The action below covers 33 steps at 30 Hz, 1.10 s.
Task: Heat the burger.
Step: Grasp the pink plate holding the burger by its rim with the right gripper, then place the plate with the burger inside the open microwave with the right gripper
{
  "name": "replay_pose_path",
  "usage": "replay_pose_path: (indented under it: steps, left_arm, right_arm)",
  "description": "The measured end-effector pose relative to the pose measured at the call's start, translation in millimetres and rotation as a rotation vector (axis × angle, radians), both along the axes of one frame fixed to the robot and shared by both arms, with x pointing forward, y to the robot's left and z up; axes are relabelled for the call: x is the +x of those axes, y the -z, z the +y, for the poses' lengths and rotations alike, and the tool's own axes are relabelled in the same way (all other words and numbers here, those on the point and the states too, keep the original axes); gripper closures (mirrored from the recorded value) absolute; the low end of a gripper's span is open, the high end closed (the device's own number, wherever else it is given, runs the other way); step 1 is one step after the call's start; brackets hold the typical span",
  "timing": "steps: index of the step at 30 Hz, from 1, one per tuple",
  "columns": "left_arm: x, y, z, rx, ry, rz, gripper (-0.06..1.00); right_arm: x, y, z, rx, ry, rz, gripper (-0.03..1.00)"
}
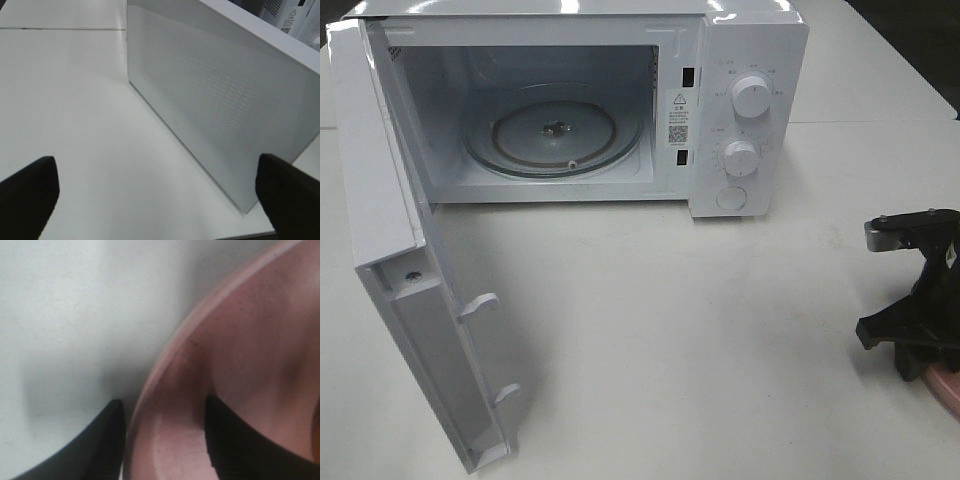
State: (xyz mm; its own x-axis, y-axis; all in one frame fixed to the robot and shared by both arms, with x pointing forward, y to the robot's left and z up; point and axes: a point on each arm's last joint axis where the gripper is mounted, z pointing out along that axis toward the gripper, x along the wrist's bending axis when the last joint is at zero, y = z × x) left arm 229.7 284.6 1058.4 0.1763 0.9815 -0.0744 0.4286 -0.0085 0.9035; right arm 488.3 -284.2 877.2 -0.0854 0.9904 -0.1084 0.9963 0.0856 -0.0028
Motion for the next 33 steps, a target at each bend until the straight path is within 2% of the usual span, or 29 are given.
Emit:
replay_pose_path:
  steps: [1,4,5,6,17,22,23,28,33]
  left_arm:
    - [0.0,0.0,0.0,0.0,0.0,0.0,-0.05]
    - [0.0,0.0,0.0,0.0,0.0,0.0,-0.05]
    - [0.0,0.0,0.0,0.0,0.0,0.0,-0.05]
    - [0.0,0.0,0.0,0.0,0.0,0.0,-0.05]
    - [0.0,0.0,0.0,0.0,0.0,0.0,-0.05]
    - [0.0,0.0,0.0,0.0,0.0,0.0,-0.05]
    - [0.0,0.0,0.0,0.0,0.0,0.0,-0.05]
    - [0.0,0.0,0.0,0.0,0.0,0.0,-0.05]
    - [0.0,0.0,0.0,0.0,0.0,0.0,-0.05]
  right_arm:
    - [0.0,0.0,-0.8,-0.003,0.001,0.0,0.58]
    - [0.0,0.0,-0.6,-0.001,0.007,0.0,0.64]
    - [-0.2,-0.2,0.4,0.007,0.018,0.0,0.76]
    - [-0.2,-0.4,0.9,0.011,0.021,-0.002,0.8]
    - [0.2,-2.5,2.2,0.011,0.018,-0.008,0.8]
    - [-0.5,-5.5,6.8,-0.01,-0.002,-0.02,0.84]
    - [-2.1,-6.7,8.8,-0.033,-0.001,-0.017,0.88]
    - [-7.5,-11.3,15.0,-0.098,-0.018,-0.006,0.92]
    - [-11.6,-16.8,21.4,-0.154,-0.037,-0.003,0.94]
